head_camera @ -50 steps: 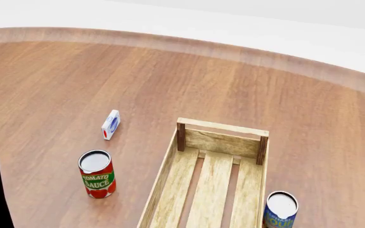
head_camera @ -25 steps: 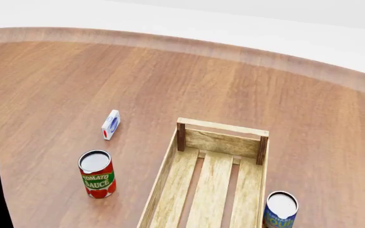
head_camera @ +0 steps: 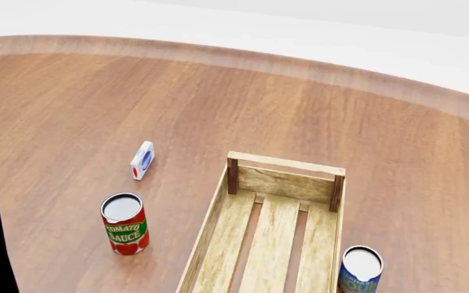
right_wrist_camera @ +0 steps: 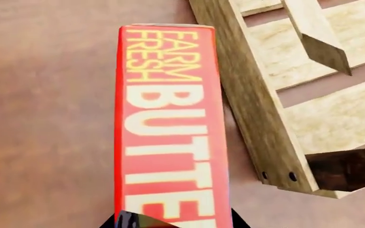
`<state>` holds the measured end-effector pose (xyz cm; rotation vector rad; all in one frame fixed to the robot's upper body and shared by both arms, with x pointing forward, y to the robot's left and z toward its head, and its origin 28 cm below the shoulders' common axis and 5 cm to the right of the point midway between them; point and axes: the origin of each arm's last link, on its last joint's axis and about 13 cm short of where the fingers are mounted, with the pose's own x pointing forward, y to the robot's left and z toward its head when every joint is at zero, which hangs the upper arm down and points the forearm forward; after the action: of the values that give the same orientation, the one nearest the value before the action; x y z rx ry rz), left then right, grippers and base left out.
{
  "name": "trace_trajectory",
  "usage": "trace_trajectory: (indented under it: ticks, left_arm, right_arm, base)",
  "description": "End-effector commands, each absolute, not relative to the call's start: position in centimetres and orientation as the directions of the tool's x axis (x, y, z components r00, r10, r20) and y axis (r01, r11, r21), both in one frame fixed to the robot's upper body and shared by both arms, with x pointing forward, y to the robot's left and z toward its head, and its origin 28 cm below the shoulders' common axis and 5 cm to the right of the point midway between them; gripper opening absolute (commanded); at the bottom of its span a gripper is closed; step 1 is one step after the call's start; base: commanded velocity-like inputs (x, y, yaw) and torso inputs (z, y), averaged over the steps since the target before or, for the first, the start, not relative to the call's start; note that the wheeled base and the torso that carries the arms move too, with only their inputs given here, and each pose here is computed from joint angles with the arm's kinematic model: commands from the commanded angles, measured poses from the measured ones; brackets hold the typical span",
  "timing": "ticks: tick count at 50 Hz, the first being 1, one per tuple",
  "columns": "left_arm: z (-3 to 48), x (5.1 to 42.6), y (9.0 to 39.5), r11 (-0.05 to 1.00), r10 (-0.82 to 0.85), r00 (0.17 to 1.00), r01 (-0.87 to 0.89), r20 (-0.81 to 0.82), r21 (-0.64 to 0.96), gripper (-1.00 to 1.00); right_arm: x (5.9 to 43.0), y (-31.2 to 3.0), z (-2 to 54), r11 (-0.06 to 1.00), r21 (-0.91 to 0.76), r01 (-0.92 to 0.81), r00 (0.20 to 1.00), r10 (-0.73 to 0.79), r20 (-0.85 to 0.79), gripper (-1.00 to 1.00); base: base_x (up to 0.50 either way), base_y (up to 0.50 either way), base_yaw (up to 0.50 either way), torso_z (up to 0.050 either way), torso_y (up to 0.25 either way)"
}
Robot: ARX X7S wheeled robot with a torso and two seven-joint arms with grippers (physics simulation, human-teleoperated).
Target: Pick up the butter and put it in the tray.
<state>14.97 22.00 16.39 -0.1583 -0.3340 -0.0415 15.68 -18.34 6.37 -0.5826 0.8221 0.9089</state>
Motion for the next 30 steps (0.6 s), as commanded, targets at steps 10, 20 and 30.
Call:
trace_trajectory:
  ticks: [10,20,30]
  left_arm:
    - [16.3,14.9,21.8,0.986,-0.019,0.946,0.072,0.323,-0.152,1.0]
    - [16.7,14.8,22.0,0.984,-0.014,0.945,0.07,0.328,-0.162,1.0]
    - [17.4,14.5,22.3,0.981,-0.008,0.939,0.073,0.344,-0.177,1.0]
  right_arm:
    - [15.0,-18.6,6.2,0.503,-0.115,-0.856,0.366,0.435,-0.823,-1.0]
    - [14.3,-17.5,7.8,0.445,-0.14,-0.884,0.359,0.456,-0.815,-1.0]
    - [13.0,-16.9,11.3,0.41,-0.178,-0.895,0.373,0.464,-0.803,-1.0]
  base:
    - [0.0,0.0,0.0,0.0,0.0]
    - [0.0,0.0,0.0,0.0,0.0]
    - [0.0,0.0,0.0,0.0,0.0]
